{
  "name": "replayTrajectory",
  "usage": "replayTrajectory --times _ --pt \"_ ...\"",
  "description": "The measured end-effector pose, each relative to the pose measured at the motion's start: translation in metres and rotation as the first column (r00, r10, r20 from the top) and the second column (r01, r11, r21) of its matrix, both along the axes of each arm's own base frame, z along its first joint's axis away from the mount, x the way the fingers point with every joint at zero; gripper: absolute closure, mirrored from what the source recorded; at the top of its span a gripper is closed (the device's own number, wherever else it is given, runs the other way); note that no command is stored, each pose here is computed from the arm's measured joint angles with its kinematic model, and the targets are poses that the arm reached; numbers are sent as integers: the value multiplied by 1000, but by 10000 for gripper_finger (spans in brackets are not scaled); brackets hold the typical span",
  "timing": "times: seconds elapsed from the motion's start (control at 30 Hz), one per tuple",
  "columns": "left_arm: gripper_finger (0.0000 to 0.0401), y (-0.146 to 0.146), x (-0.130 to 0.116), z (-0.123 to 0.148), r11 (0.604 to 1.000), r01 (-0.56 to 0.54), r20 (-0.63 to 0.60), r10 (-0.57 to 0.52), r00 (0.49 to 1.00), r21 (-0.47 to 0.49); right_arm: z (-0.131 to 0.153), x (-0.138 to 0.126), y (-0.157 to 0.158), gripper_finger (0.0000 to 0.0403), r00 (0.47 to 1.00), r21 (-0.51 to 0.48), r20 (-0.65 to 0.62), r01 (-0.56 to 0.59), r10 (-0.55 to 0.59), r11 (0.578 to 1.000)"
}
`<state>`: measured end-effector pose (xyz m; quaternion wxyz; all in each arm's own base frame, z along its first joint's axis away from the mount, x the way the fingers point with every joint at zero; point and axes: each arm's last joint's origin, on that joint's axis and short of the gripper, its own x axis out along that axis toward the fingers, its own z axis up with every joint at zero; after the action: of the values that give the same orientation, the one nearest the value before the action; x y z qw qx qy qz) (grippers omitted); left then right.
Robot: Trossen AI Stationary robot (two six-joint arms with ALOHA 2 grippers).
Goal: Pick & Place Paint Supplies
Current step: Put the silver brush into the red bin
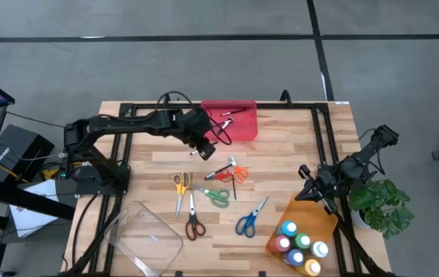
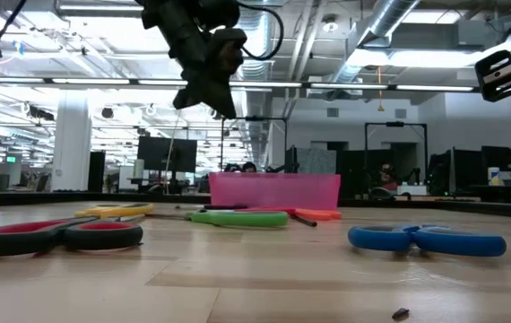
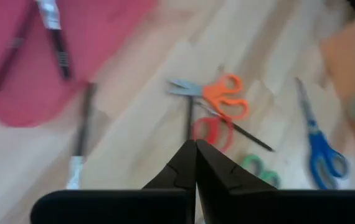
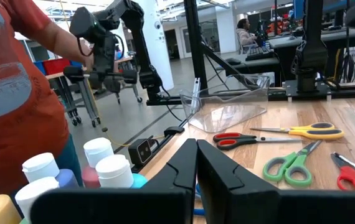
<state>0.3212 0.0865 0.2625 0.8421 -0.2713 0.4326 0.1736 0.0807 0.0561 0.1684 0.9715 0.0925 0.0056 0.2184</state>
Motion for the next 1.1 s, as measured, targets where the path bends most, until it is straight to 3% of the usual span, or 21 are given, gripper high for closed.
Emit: replayTrajectory --times 0.2,0.43,0.6,0.73,0.9,1.1 --pt "399 3 -12 -7 998 -53 -138 58 989 42 0 0 0 395 1000 0 0 0 0 1000" --pt "400 9 -33 -47 991 -120 -308 131 942 55 0 0 0 395 1000 0 0 0 0 1000" --pt "385 14 -48 -71 993 -98 -376 113 920 60 0 0 0 395 1000 0 0 0 0 1000" --pt "328 17 -45 -72 995 -78 -331 96 939 69 0 0 0 395 1000 0 0 0 0 1000" --pt "223 17 -36 -72 995 -18 -262 43 964 96 0 0 0 395 1000 0 0 0 0 1000" --pt "131 22 -31 -99 998 -21 -352 43 935 67 0 0 0 394 1000 0 0 0 0 1000"
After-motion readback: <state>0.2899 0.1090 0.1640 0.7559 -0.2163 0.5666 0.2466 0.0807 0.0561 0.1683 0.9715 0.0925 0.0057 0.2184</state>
